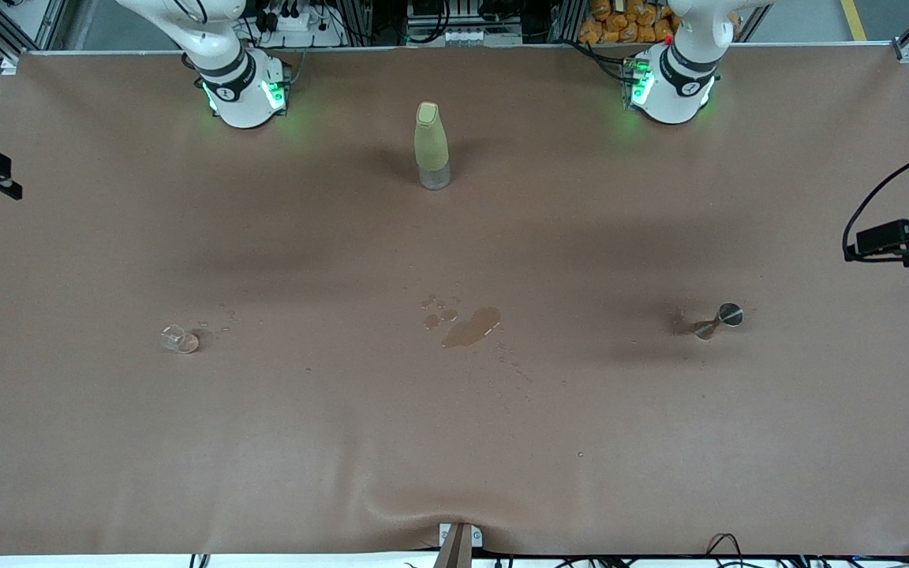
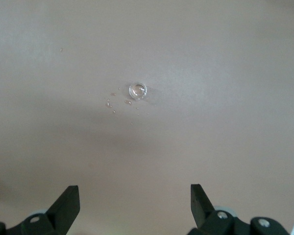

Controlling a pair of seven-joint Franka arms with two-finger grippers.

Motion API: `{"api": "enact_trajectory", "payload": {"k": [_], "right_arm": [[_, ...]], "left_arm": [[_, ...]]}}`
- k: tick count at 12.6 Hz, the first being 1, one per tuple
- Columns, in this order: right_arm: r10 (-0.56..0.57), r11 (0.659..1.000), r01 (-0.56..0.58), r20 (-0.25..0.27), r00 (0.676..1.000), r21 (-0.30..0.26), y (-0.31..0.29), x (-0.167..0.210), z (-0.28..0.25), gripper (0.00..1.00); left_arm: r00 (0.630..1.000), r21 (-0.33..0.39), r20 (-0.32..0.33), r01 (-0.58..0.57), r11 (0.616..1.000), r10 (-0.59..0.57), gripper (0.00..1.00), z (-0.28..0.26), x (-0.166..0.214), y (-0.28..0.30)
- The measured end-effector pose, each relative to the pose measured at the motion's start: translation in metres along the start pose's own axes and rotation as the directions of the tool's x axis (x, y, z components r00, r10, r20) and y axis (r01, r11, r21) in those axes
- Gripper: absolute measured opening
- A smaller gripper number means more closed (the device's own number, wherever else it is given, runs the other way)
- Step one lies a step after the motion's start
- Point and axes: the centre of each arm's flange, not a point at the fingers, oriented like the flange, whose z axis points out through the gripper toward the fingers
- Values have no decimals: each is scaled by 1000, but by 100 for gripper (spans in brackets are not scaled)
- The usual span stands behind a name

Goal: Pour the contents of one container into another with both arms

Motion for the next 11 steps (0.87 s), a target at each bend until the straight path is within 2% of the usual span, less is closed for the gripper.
{"api": "enact_trajectory", "payload": {"k": [2, 5, 8, 10, 11], "right_arm": [[-149, 989, 148, -13, 989, -8, 20, -10, -1, 100], [-387, 921, 386, -34, 921, -46, 50, -22, -3, 100], [-534, 845, 531, -36, 845, -56, 71, -34, 0, 100], [-605, 796, 604, -69, 793, -45, 88, -43, 6, 100], [-638, 770, 636, -90, 765, -48, 99, -47, 10, 100]], "left_arm": [[1000, 2, -16, -20, 1000, 20, 100, -3, 0, -8], [991, 3, -40, -124, 992, 124, 100, -7, -4, -37], [984, -103, -93, -160, 982, 151, 100, -3, -10, -73], [972, -187, -150, -209, 960, 182, 100, 3, -11, -94], [956, -197, -174, -270, 943, 237, 100, 6, -13, -106]]}}
